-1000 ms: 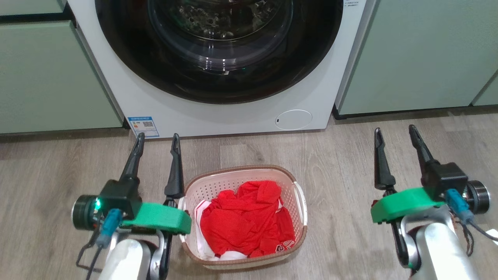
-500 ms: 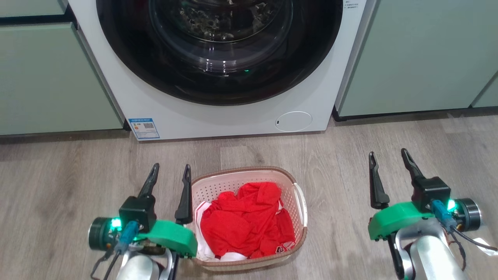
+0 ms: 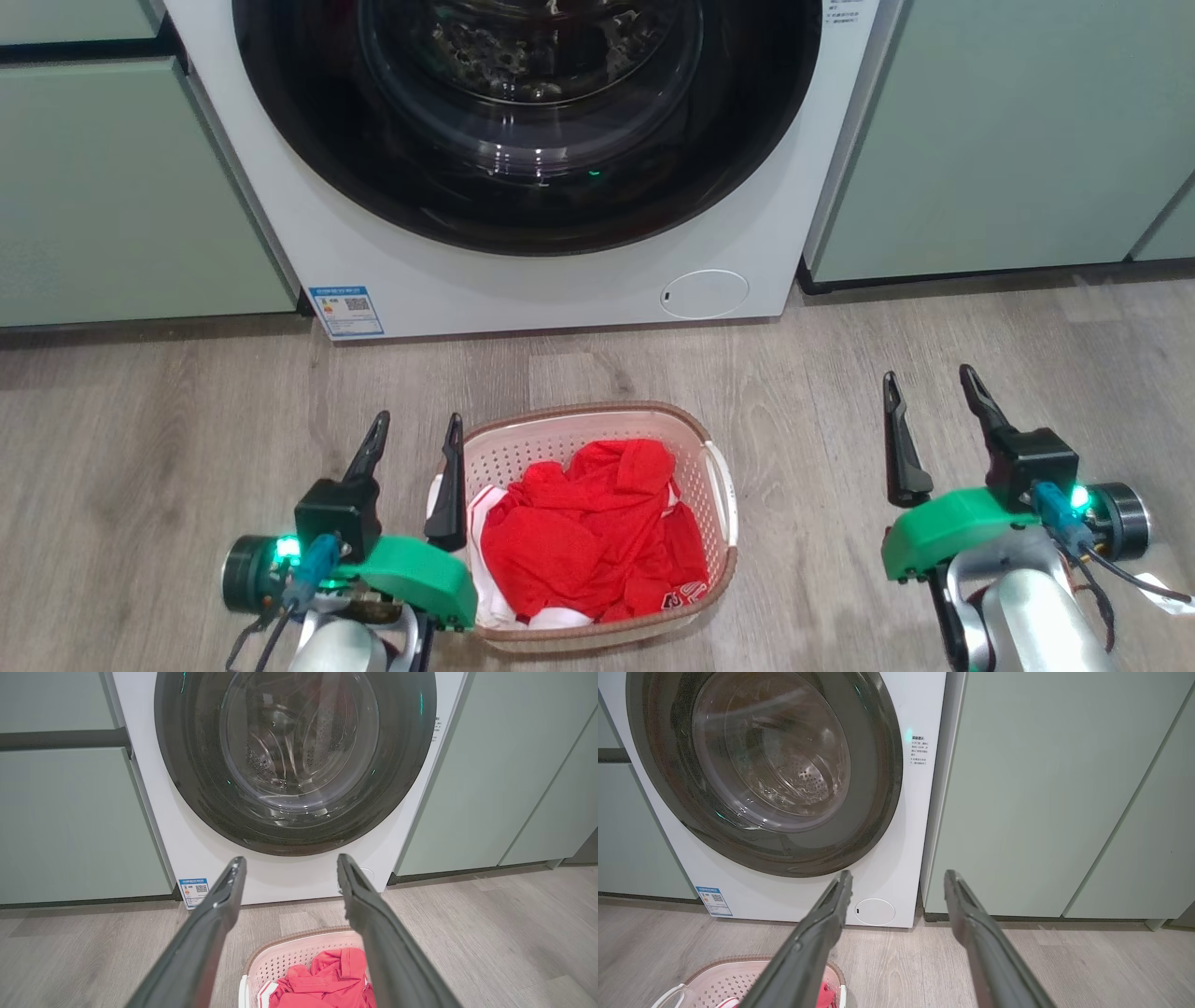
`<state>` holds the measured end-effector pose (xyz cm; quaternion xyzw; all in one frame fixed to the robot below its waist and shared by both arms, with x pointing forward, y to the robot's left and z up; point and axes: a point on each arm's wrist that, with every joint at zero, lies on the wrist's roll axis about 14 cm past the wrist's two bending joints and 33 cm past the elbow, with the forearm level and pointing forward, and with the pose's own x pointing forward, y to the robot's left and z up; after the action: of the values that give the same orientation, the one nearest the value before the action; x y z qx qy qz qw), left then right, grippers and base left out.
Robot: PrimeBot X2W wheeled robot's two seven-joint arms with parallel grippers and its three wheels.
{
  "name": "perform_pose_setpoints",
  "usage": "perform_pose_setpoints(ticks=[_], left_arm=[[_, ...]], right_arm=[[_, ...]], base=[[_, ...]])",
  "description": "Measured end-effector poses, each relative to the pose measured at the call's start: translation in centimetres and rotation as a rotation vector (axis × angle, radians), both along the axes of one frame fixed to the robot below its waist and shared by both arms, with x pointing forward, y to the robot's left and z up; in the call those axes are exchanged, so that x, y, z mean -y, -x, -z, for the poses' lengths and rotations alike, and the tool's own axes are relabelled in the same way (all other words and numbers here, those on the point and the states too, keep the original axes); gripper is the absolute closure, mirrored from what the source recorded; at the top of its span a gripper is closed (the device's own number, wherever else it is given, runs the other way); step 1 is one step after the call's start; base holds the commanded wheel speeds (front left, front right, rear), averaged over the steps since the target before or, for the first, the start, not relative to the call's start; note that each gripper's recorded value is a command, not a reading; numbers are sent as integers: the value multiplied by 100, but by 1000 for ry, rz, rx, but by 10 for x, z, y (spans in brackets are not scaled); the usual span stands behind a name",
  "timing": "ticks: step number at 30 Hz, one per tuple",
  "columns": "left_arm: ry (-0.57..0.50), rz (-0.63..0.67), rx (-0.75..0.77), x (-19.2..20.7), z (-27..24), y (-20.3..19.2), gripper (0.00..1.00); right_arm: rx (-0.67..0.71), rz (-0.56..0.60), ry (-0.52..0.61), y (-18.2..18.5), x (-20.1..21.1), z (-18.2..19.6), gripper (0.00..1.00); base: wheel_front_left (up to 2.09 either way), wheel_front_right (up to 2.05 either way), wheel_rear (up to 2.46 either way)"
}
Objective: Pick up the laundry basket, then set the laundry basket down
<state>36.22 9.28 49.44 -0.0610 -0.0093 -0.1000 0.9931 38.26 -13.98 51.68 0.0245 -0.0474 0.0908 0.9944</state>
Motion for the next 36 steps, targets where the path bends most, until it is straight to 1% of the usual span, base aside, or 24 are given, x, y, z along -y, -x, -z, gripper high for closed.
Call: perform_pose_setpoints(ticks=[14,20,22,24,26,30,34,36], left_arm=[[-1,0,-7,0,2,0,0],[23,-12,-90,-3,26,-2,0],[20,-5,-112,-2,33,-6,0],[17,-4,-125,-2,38,-15,0],[12,-3,-135,-2,42,-20,0],[-4,4,-219,-1,71,-37,0],[-36,10,-392,-4,128,-42,0],[-45,6,-447,-6,148,-50,0]], right_arm=[[-7,1,0,-1,0,2,0],[-47,7,0,-4,2,15,0],[-68,14,-1,-9,5,22,0],[-85,32,-25,-17,10,28,0],[-100,33,-19,-22,10,33,0],[-147,22,-10,-42,7,51,0],[-227,7,-20,-67,1,78,0],[-276,-2,-26,-78,-3,95,0]], base=[[0,0,0],[0,0,0],[0,0,0],[0,0,0],[0,0,0],[0,0,0],[0,0,0],[0,0,0]])
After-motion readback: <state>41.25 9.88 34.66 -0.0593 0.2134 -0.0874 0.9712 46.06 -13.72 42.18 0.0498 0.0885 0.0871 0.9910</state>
